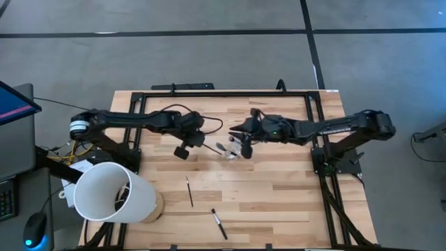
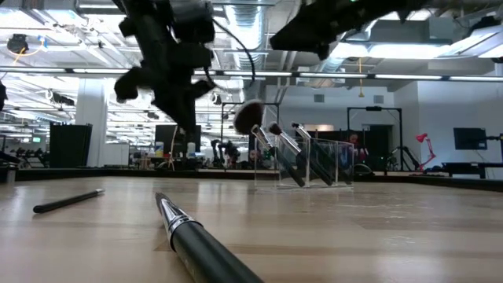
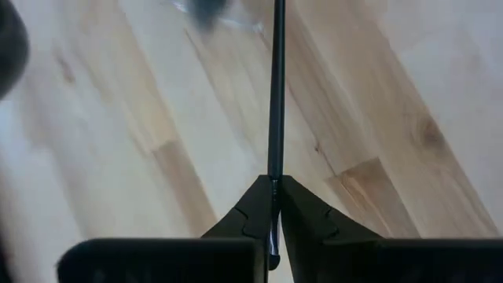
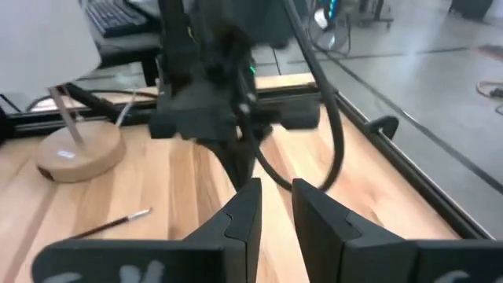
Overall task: Put items in baskets/containers
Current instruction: Put the black eyeshadow brush into the transparent organizer
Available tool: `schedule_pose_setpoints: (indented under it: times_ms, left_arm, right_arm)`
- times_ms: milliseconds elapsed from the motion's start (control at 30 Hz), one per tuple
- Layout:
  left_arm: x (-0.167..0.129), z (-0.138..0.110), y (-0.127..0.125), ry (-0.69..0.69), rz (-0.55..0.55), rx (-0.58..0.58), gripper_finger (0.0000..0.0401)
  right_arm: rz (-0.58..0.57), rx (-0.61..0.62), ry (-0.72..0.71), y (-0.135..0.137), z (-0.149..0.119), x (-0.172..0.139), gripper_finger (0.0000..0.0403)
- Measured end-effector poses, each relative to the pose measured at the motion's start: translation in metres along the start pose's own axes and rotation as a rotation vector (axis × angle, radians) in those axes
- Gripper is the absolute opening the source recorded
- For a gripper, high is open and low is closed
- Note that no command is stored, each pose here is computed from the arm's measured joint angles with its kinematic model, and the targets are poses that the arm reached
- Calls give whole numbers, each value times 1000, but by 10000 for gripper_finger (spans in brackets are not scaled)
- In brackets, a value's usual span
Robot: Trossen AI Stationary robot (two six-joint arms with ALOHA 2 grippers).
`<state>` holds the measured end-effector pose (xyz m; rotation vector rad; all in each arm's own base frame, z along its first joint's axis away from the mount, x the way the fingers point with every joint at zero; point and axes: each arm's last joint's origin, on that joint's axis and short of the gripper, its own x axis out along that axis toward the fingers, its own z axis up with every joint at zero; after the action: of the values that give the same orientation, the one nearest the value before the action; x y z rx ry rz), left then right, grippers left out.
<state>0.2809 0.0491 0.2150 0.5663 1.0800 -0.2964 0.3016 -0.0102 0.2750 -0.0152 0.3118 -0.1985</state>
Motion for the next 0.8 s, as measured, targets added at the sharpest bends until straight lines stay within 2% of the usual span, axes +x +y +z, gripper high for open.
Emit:
schedule_pose_setpoints:
  times_ms: [267, 433, 533, 667, 800]
  left_arm:
    - [-51, 7, -11, -66, 169, 75, 20]
    - [-76, 14, -26, -72, 281, 190, 19]
    - [-84, 19, -36, -29, 354, 297, 19]
    - [-86, 26, -47, 48, 427, 412, 18]
    - [-86, 33, -57, 76, 454, 498, 18]
  right_arm:
    - [28, -8, 100, 17, 22, 36, 66]
    - [61, 80, 133, 20, 20, 53, 66]
    - [92, 154, 130, 13, 21, 53, 66]
    - [85, 169, 101, 9, 24, 55, 66]
    - [129, 175, 55, 11, 26, 58, 66]
